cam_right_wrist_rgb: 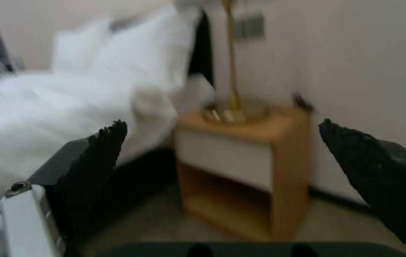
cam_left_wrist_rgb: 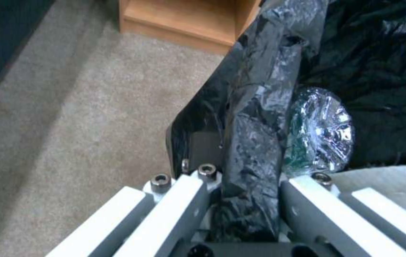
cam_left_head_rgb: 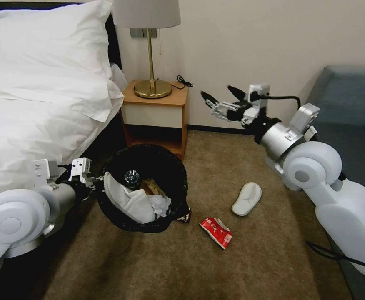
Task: Pick up the trash bin, then pick up the garbage on the floor and place it into the trash bin.
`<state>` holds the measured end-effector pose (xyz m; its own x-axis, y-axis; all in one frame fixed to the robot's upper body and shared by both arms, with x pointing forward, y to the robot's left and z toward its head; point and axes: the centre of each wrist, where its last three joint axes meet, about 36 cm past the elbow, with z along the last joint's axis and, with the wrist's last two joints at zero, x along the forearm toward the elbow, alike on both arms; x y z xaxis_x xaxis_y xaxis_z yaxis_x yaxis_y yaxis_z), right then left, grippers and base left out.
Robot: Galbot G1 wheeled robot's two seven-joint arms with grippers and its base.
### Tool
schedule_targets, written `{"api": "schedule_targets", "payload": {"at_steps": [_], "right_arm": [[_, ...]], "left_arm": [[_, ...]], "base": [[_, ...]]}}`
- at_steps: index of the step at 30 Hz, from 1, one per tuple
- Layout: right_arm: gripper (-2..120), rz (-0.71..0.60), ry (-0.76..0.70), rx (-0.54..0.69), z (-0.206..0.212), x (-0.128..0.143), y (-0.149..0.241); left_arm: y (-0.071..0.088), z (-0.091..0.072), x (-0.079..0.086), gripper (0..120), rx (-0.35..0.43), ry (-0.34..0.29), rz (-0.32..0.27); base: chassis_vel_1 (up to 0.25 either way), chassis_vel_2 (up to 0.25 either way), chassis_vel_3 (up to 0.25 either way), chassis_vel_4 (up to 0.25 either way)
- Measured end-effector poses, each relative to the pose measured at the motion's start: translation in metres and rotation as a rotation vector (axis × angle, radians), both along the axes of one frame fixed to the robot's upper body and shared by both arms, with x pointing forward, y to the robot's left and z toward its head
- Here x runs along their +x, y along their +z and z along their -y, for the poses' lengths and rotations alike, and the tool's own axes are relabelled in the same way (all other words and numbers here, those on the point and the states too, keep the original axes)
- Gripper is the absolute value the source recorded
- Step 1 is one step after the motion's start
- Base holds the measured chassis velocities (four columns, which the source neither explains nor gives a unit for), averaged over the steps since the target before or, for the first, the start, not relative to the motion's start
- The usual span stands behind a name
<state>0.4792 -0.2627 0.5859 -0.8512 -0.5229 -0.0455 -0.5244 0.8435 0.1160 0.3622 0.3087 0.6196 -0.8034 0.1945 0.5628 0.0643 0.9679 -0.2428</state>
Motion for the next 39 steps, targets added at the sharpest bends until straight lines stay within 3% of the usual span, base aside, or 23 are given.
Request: {"api": "schedule_targets", "payload": {"at_steps": [1, 15, 27, 31, 39], "right_arm": [[100, 0.000, 0.000, 0.000, 0.000, 0.000, 0.000], [100, -0.344, -0.028, -0.187, 0.040, -0.009, -0.177], [100, -0.462, -0.051, -0.252, 0.064, -0.025, -0.243], [100, -0.472, -0.054, -0.260, 0.067, -0.026, -0.249], [100, -0.581, -0.088, -0.338, 0.071, -0.042, -0.320]], "left_arm": [[0.000, 0.000, 0.000, 2, 0.000, 0.000, 0.000], [0.015, -0.012, 0.006, 2, -0.002, 0.024, 0.059], [0.023, -0.009, -0.002, 2, 0.000, 0.014, 0.092], [0.024, -0.009, -0.003, 2, 0.000, 0.013, 0.096], [0.029, -0.009, -0.005, 2, 0.010, 0.007, 0.111]], "base": [[0.000, 0.000, 0.000, 0.000], [0.000, 0.000, 0.000, 0.000], [0.000, 0.000, 0.000, 0.000], [0.000, 0.000, 0.000, 0.000], [0.000, 0.000, 0.000, 0.000]]}}
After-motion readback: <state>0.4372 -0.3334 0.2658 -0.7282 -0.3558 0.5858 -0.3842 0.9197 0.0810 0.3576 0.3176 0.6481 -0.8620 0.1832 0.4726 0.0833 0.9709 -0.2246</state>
